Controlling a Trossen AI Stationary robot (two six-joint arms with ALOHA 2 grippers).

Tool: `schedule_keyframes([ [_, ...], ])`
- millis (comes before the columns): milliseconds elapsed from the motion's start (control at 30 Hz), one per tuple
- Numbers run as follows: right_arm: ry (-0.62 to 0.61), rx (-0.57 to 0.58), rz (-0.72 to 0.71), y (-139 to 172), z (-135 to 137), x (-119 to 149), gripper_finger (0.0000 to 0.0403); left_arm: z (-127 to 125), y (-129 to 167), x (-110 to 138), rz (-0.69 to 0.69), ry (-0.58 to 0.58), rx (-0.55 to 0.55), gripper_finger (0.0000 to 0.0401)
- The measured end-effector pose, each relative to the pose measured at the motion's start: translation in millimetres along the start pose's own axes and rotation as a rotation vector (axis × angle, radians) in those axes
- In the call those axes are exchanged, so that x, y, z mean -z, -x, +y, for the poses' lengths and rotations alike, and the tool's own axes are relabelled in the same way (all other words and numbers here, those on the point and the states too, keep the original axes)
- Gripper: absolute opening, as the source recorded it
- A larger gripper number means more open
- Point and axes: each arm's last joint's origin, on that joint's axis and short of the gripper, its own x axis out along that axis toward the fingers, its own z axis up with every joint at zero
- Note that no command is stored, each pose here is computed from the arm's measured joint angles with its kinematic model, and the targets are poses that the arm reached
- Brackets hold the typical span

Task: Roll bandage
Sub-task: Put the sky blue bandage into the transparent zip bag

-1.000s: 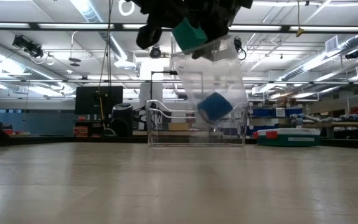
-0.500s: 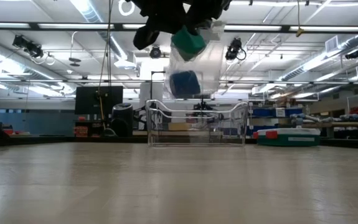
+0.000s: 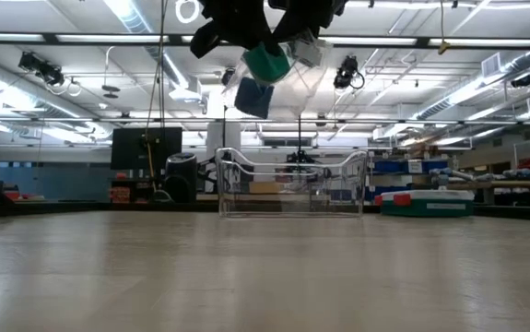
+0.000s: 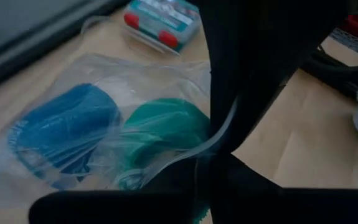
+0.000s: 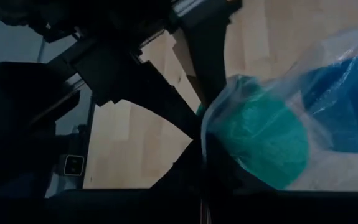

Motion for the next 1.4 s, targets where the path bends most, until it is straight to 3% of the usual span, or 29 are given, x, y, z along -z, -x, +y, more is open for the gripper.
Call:
schedule_keyframes([
  [233, -0.019, 0.027, -0.055, 22, -8, -1, 0.0000, -4, 9, -14, -0.142, -0.055, -0.024, 0.0021],
  [400, 0.008, -0.007, -0.121, 40, -11, -3, 0.0000, -4, 13, -26, -0.197, -0.208, -0.049, 0.0021],
  [700, 0.014, 0.044, -0.357, 106, -11, -3, 0.0000, -8, 39, -68, -0.386, -0.328, -0.086, 0.0026],
  [1033, -0.028, 0.067, -0.425, 126, -17, -2, 0.0000, -3, 50, -92, -0.491, -0.314, -0.072, 0.0022],
  [1400, -0.160, -0.009, -0.425, 131, -13, 1, 0.0000, -6, 52, -92, -0.494, -0.174, 0.045, 0.0023],
])
